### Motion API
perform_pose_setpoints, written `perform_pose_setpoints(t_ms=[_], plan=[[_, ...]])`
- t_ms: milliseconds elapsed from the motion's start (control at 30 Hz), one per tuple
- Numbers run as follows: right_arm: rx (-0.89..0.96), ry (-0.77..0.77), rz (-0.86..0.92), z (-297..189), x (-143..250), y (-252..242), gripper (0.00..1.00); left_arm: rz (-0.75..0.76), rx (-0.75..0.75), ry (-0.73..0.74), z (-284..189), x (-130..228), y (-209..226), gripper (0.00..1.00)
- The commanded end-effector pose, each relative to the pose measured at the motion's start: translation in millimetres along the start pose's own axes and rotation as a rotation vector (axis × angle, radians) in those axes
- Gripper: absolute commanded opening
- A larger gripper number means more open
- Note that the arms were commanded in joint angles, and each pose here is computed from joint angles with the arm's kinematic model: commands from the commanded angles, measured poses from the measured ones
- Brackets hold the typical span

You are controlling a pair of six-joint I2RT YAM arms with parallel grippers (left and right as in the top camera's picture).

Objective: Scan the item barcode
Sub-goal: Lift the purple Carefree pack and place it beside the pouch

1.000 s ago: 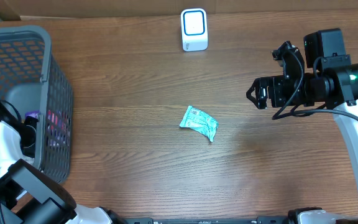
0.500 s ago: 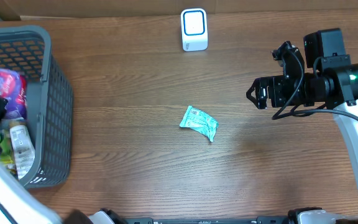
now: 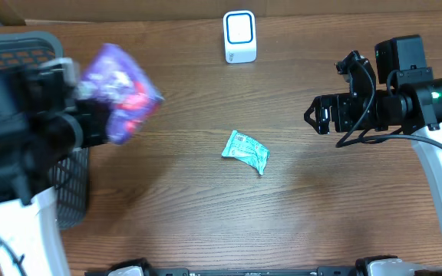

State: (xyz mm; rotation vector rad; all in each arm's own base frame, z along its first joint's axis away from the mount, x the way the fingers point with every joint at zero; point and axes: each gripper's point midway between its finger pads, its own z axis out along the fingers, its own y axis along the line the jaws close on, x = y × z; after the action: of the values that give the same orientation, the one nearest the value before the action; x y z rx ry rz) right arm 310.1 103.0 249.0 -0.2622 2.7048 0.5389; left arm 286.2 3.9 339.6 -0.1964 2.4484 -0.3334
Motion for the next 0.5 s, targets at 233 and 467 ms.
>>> perform_pose_setpoints(t_ms=[233, 467], plan=[[-0.009, -0.014, -0.009, -3.7, -4.0, 4.6, 1.0, 0.242, 0.064, 0.418, 170.0, 88.6, -27.3, 0.04], [-0.009, -0.014, -0.009, -3.7, -4.0, 4.6, 1.0, 0.315, 0.087, 0.579, 241.2, 144.4, -38.8, 0.05]])
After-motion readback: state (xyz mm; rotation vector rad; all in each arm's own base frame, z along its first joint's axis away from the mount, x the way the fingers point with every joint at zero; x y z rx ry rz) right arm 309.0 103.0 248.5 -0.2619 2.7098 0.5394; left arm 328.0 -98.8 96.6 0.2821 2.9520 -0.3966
